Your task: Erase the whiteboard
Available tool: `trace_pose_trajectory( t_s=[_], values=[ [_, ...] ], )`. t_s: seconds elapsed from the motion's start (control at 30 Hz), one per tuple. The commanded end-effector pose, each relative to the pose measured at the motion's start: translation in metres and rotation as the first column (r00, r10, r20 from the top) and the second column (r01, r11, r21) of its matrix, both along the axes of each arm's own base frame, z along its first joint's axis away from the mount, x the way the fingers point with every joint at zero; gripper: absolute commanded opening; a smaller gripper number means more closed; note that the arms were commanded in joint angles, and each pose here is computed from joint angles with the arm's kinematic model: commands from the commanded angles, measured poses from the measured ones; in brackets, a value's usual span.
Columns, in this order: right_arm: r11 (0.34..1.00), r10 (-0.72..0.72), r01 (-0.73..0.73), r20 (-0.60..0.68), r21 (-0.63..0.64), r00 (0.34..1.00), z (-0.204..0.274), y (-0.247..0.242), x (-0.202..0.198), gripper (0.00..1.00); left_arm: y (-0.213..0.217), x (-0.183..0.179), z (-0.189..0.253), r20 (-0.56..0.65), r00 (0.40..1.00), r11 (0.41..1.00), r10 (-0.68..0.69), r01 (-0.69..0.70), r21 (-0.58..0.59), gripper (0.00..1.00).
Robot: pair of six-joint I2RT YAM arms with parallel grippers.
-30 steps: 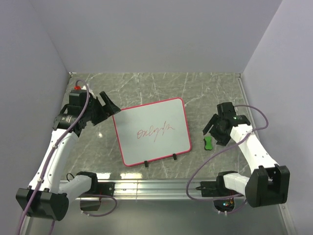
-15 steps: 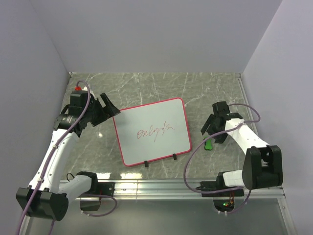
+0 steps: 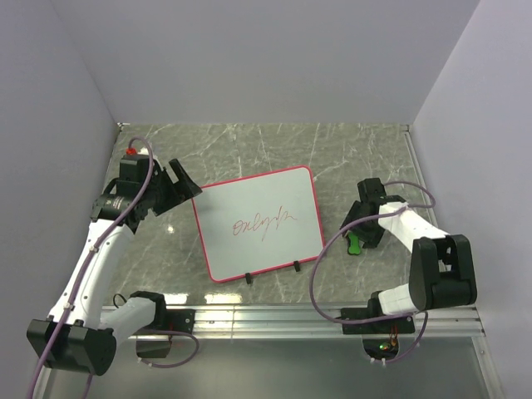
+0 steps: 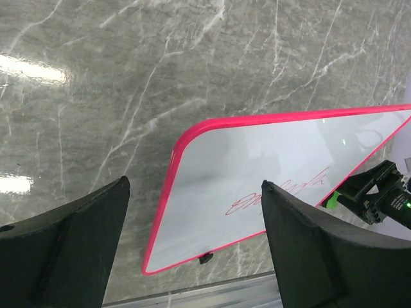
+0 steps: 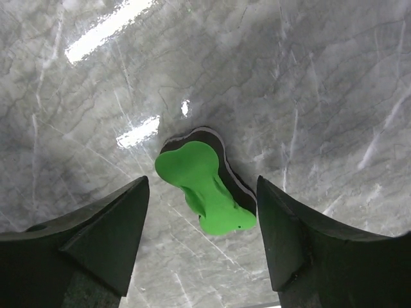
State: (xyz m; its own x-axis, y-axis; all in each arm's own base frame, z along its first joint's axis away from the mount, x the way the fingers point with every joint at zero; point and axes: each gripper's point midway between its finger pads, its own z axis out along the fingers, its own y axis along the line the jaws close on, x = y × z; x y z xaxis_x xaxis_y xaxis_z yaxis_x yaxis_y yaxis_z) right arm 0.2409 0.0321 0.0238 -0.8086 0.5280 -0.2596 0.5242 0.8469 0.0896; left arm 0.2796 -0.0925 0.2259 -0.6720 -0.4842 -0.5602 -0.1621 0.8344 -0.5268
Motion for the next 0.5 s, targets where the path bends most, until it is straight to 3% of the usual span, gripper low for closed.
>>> trace_pose_trajectory(
  t_s=[0.0,0.17,0.33,0.47],
  values=[
    [1.0,0.003,-0.003,0.011,-0.006,1.0,-0.0013,-0.0017,0.0064,0.74,0.0036,-0.0008,0.0125,0.048,0.999,1.0,0.002,-0.003,0.022,0.89],
    [1.0,0.013,-0.013,-0.008,-0.001,1.0,-0.0058,0.0002,0.0069,0.61,0.0048,0.0,0.0152,0.056,0.998,1.0,0.008,-0.009,0.025,0.89],
    [1.0,0.015,-0.015,-0.016,-0.004,1.0,-0.0076,0.0004,0.0069,0.54,0.0067,-0.0014,0.0189,0.063,0.998,0.999,0.014,-0.016,0.031,0.89],
    [1.0,0.018,-0.018,-0.023,-0.004,1.0,-0.0086,0.001,0.0068,0.33,0.0075,-0.0043,0.0182,0.063,0.998,0.999,0.018,-0.02,0.031,0.89]
  ],
)
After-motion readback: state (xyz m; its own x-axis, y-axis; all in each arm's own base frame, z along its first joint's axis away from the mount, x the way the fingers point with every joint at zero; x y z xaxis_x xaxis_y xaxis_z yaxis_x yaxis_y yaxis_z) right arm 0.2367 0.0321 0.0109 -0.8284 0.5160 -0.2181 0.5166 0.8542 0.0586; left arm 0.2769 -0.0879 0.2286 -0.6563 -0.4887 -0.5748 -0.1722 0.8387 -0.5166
